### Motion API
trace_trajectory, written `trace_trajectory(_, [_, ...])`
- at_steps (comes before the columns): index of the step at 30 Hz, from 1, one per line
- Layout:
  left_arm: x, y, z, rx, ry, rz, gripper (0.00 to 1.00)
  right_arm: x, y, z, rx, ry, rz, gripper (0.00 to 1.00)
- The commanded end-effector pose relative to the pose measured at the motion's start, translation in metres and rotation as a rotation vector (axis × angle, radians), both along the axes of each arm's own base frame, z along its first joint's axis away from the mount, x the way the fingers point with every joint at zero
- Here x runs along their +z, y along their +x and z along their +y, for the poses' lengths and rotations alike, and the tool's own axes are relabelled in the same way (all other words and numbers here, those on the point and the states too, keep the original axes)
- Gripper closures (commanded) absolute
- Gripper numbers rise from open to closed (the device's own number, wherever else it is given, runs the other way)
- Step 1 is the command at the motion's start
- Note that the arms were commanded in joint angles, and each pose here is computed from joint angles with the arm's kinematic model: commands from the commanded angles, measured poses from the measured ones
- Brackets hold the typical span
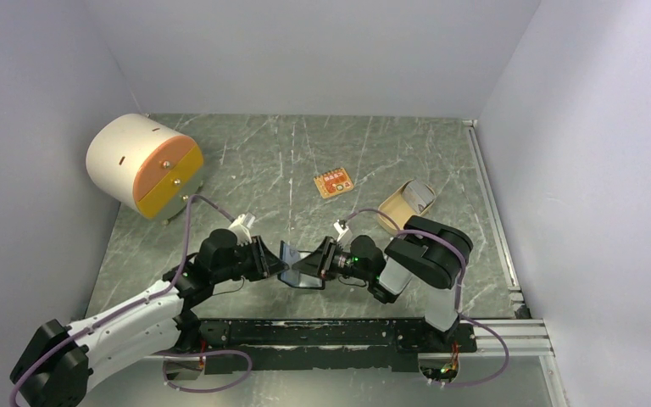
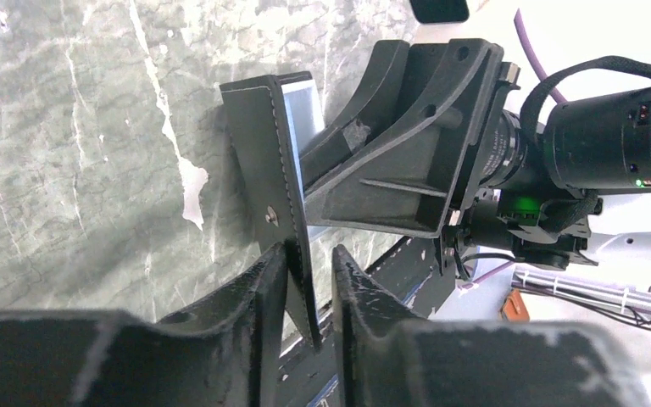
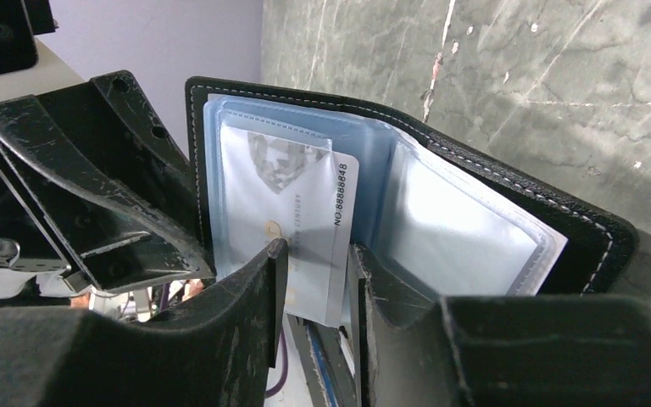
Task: Put the credit cards into the card holder
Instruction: Insert the credit card into the card holder.
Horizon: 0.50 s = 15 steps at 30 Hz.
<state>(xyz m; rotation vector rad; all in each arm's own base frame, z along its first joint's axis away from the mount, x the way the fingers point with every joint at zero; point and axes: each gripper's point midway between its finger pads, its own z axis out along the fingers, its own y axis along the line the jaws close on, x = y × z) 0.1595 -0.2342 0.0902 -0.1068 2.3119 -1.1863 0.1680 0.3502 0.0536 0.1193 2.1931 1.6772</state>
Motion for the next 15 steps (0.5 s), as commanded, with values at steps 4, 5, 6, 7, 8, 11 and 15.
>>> trace_trajectory(4, [0.0387,0.0089,-0.0085,0.0,-0.087,-0.102,0.66,-0.0013,-0.0045,-0.002,0.017,0.007,-0.002,0.65])
trace_trajectory(5, [0.0387,0.0088,-0.0083,0.0,-0.088,-0.104,0.68,-0.0007,-0.0047,-0.0018,0.019,0.009,-0.004,0.65])
trace_trajectory(6, [0.039,0.0091,-0.0083,0.0,-0.087,-0.105,0.72,-0.0007,-0.0046,-0.002,0.018,0.008,-0.004,0.65])
trace_trajectory(7, [0.0382,0.009,-0.0083,-0.001,-0.086,-0.103,0.75,-0.0004,-0.0043,-0.0017,0.018,0.008,-0.006,0.65])
trace_trajectory(8, [0.0379,0.009,-0.0088,-0.003,-0.085,-0.103,0.8,-0.001,-0.0044,-0.0017,0.018,0.006,-0.005,0.65])
trace_trajectory(11, [0.0382,0.0094,-0.0101,-0.01,-0.086,-0.108,0.91,-0.0015,-0.0042,-0.0011,0.02,0.007,-0.003,0.65])
trace_trajectory(15, [0.0386,0.0103,-0.0112,-0.017,-0.078,-0.111,0.91,-0.0002,-0.0038,-0.001,0.02,0.01,-0.004,0.63])
